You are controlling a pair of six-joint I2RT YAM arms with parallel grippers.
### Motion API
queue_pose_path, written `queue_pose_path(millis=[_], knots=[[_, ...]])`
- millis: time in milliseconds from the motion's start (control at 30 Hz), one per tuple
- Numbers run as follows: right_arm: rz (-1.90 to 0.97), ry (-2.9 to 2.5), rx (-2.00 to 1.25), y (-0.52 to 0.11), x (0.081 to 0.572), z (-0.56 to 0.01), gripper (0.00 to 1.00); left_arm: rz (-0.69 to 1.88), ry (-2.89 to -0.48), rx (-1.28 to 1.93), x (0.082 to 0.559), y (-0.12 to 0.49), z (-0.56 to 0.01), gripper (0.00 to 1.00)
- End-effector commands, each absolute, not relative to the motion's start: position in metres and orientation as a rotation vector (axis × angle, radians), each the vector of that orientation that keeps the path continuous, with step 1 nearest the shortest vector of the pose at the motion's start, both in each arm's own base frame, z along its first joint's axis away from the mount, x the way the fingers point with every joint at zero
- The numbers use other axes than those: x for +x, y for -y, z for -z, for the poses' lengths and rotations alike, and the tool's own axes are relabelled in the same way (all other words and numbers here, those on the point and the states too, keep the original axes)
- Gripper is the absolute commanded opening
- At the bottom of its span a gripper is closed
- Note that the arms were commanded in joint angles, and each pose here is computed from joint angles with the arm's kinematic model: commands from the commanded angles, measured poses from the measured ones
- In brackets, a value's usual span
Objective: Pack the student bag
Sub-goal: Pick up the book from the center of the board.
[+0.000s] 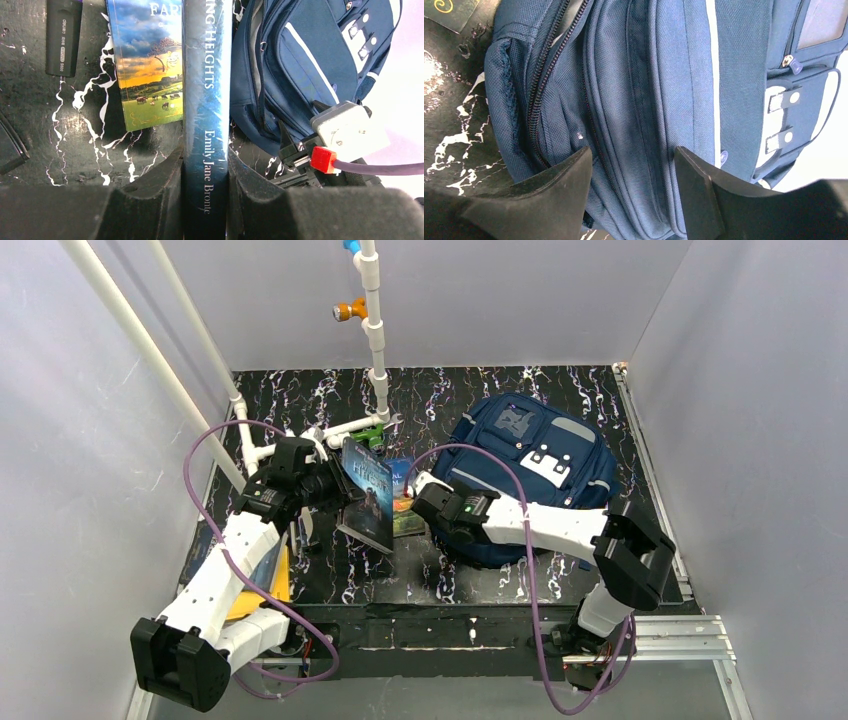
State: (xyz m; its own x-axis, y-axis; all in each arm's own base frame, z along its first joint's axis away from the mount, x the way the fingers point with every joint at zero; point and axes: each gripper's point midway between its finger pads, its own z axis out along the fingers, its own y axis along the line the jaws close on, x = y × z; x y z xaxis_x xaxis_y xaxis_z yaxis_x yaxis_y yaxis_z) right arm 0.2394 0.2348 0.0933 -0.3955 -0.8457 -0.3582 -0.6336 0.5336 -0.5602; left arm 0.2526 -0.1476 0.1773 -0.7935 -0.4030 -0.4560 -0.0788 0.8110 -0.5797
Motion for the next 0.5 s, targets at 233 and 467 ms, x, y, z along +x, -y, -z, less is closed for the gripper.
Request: queue_pose_path(millis=[233,467], knots=[[0.11,-2.18,-1.099,-0.26,0.211,-0.141,0.75,0.92,-2.296,-0.332,0.252,0.166,-0.22,0.0],[0.322,-2.166,-1.16,-0.236,0.219,-0.115,0.64,0.944,-2.293,-0.335,0.251,0.168,-0.223,0.0]])
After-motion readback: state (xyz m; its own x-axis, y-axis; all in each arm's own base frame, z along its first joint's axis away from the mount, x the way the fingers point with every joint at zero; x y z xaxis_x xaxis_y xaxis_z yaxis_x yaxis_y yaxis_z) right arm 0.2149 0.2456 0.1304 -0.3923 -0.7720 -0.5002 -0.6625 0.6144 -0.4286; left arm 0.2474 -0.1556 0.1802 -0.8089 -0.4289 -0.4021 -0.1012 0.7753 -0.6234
